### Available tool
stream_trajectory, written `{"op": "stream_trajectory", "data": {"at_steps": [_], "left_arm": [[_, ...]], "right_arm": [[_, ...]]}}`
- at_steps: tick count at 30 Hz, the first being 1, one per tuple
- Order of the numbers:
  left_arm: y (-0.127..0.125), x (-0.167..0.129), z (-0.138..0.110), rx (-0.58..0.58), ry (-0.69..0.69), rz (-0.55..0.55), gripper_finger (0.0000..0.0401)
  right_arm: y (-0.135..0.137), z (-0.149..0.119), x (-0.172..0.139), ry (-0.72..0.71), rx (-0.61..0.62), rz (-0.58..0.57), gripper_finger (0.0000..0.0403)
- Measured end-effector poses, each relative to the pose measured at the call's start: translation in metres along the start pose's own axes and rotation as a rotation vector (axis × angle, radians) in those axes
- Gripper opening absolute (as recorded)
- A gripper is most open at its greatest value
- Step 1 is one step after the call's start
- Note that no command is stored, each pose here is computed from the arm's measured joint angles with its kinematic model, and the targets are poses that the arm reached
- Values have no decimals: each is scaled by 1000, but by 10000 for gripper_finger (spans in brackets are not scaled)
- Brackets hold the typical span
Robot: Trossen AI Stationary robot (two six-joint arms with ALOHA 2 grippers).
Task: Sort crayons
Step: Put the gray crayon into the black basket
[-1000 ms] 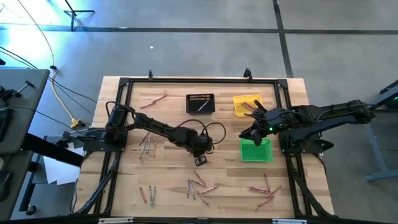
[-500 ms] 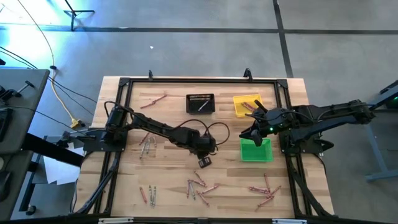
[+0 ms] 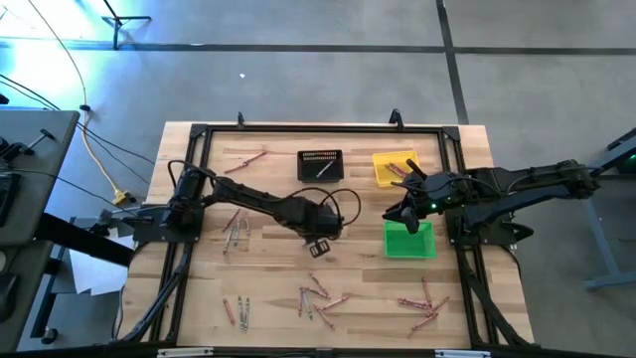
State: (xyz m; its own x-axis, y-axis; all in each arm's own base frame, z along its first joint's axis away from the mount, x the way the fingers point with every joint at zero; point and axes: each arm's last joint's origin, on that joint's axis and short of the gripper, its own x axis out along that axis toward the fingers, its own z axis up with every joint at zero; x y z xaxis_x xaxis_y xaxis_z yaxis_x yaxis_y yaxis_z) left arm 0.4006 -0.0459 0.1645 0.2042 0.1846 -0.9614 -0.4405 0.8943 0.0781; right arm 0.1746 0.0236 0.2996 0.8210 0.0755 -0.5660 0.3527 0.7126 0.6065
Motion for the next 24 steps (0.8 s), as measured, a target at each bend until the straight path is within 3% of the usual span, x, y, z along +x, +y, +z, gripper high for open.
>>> {"op": "stream_trajectory", "data": {"at_steps": [10, 24], "left_arm": [[-8, 7, -2, -36, 30, -57, 80], [-7, 9, -2, -54, 22, -42, 80]], "right_arm": [[-4, 4, -4, -18, -7, -6, 114], [-11, 8, -4, 25, 8, 9, 114]]}}
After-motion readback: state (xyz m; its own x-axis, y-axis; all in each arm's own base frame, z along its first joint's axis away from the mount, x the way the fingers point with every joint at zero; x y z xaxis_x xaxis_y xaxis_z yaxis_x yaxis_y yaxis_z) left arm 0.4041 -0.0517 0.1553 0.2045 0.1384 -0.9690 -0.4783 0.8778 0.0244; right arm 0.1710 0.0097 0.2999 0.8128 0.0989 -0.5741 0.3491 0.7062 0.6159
